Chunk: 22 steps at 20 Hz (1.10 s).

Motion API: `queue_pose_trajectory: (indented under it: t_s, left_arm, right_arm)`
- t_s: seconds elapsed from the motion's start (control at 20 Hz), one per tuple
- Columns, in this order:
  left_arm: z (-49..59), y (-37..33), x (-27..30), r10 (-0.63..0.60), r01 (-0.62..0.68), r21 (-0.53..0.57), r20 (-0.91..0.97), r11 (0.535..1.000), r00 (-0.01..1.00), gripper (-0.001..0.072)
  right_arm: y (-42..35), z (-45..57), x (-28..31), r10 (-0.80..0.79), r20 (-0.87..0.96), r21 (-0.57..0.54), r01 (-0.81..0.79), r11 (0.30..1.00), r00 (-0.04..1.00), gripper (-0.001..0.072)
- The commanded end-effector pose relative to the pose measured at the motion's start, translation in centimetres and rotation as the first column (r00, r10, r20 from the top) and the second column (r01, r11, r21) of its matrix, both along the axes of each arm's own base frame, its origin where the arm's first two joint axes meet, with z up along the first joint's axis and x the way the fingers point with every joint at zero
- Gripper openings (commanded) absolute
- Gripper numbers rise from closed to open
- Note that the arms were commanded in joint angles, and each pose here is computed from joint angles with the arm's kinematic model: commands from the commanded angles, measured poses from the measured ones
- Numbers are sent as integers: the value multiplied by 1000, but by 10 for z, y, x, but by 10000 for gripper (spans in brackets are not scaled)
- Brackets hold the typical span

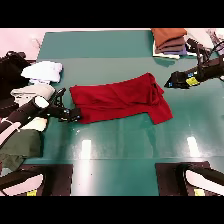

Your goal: Fold the shirts.

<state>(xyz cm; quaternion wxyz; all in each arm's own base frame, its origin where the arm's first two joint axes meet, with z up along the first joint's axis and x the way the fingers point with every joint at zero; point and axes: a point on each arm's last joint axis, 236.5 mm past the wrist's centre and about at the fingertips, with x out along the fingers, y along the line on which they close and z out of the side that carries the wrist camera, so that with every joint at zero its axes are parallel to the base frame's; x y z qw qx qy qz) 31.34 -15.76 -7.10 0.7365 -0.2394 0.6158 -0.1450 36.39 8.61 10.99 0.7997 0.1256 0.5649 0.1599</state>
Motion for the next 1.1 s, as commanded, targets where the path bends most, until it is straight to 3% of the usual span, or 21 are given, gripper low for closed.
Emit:
queue_pose_trajectory:
  t_s: [0.0, 0.1, 0.3, 0.35, 0.4, 0.45, 0.6, 1.05]
  left_arm:
    - [19, 6, 9, -33, 33, 14, 15, 999, 999, 26]
    - [48, 32, 23, -38, 35, 56, 64, 998, 997, 26]
    - [97, 93, 39, 76, -96, 101, 183, 990, 980, 26]
    - [100, 101, 37, 91, -111, 103, 185, 988, 979, 26]
    - [100, 104, 34, 96, -115, 102, 177, 988, 980, 27]
    - [100, 104, 33, 94, -113, 103, 172, 988, 981, 26]
    - [100, 102, 33, 97, -115, 97, 172, 989, 980, 27]
    - [99, 102, 31, 93, -109, 96, 162, 989, 982, 26]
  right_arm:
    - [-13, -6, -10, -6, -48, -15, 5, 1000, 999, 280]
    - [-30, -17, -22, -39, -95, -19, 37, 999, 995, 189]
    - [-64, -74, -53, -172, -184, -7, 174, 985, 968, 193]
    - [-64, -88, -59, -176, -206, 20, 184, 983, 962, 211]
    - [-59, -103, -65, -170, -238, 64, 190, 980, 956, 347]
    - [-51, -115, -68, -157, -270, 108, 192, 975, 950, 385]
    - [-21, -150, -65, -103, -333, 191, 175, 966, 937, 385]
    - [37, -176, 23, -27, -225, 198, 73, 977, 974, 382]
